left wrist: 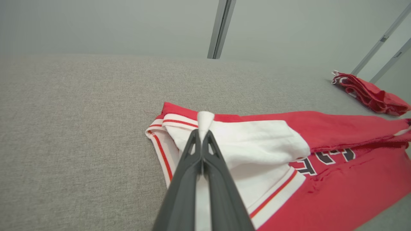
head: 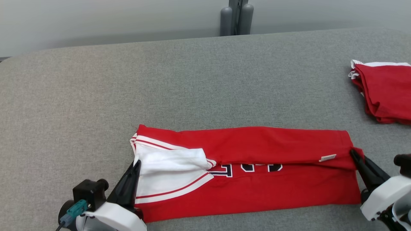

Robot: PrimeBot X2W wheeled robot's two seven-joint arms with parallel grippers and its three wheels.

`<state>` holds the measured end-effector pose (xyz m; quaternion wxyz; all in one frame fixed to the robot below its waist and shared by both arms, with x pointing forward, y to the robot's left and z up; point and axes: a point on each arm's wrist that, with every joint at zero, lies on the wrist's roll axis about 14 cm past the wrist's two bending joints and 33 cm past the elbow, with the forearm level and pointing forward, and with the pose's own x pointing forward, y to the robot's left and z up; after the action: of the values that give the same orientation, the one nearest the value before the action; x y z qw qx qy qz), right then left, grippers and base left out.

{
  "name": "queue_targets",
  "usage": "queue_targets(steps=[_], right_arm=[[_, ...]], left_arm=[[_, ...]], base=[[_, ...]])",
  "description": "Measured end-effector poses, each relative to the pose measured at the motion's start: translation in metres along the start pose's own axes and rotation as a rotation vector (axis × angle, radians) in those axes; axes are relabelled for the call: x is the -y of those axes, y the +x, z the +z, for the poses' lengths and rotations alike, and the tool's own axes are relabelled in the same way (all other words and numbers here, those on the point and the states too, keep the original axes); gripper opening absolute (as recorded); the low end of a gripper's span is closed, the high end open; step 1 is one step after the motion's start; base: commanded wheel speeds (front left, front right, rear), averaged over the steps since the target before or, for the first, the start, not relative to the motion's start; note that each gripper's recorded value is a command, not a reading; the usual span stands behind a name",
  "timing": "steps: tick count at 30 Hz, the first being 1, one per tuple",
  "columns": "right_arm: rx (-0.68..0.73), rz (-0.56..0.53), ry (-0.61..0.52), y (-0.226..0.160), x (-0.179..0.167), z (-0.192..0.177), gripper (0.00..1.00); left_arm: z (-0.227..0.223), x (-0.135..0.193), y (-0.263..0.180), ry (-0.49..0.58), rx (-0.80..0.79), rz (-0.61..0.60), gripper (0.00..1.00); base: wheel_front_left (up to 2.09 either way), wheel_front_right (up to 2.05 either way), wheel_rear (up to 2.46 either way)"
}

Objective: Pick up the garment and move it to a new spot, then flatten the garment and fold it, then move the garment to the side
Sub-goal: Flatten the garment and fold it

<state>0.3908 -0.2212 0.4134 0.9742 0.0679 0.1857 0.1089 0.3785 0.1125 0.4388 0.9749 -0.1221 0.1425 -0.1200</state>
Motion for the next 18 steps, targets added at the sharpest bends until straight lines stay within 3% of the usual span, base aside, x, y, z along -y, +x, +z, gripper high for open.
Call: queue_targets(steps=[1, 2, 3, 5, 6, 7, 18], right_arm=[[0.001, -0.004, 0.008, -0.002, -0.001, -0.002, 0.78], [0.001, -0.009, 0.014, -0.004, -0.001, -0.005, 1.00], [0.006, -0.015, 0.019, -0.006, -0.001, -0.006, 1.00], [0.005, -0.024, 0.025, -0.011, -0.001, -0.010, 1.00], [0.006, -0.028, 0.029, -0.013, -0.001, -0.012, 1.00], [0.005, -0.031, 0.031, -0.016, -0.002, -0.014, 1.00], [0.025, -0.107, 0.081, -0.047, 0.009, -0.023, 1.00]], left_arm=[[-0.002, 0.000, -0.002, -0.012, 0.000, -0.001, 0.08], [-0.005, 0.000, -0.004, -0.025, -0.006, -0.006, 0.26], [-0.008, 0.002, -0.007, -0.041, -0.013, -0.010, 0.42], [-0.014, 0.004, -0.012, -0.062, -0.026, -0.022, 0.61], [-0.017, 0.004, -0.016, -0.074, -0.033, -0.026, 0.78], [-0.020, 0.004, -0.019, -0.086, -0.040, -0.023, 0.84], [-0.043, -0.017, -0.060, -0.101, -0.121, 0.043, 0.85]], base=[[0.00, 0.00, 0.00], [0.00, 0.00, 0.00], [0.00, 0.00, 0.00], [0.00, 0.00, 0.00], [0.00, 0.00, 0.00], [0.00, 0.00, 0.00], [0.00, 0.00, 0.00]])
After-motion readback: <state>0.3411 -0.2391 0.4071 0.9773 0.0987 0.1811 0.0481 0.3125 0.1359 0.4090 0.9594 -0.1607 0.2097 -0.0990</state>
